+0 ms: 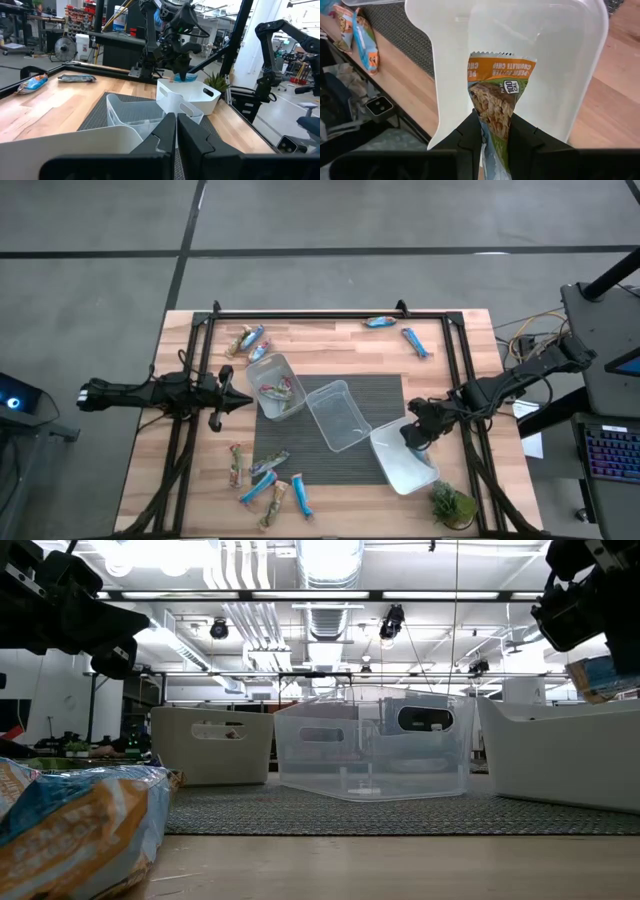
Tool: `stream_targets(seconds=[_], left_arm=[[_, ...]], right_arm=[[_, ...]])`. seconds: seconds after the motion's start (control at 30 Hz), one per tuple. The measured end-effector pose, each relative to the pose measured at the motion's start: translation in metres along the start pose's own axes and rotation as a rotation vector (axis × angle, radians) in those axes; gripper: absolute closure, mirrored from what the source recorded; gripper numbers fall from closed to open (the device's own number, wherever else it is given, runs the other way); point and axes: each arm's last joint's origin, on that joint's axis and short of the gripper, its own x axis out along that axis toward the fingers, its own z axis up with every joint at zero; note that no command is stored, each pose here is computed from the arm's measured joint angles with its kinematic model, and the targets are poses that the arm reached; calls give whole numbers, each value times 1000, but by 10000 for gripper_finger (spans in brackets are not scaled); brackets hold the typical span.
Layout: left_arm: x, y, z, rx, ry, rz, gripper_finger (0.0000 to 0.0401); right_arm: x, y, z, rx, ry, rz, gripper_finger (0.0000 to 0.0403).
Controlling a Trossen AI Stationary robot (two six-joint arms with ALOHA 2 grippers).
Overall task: Pick and place Granola Bars by type
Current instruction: Put the yellow granola bar into the white bin
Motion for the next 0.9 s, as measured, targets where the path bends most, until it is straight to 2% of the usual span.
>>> stream_targets(seconds=[0.9], left_arm=[[0, 0, 0, 0, 0, 0, 401]], right_arm=[[0, -6, 1, 12, -27, -60, 344]])
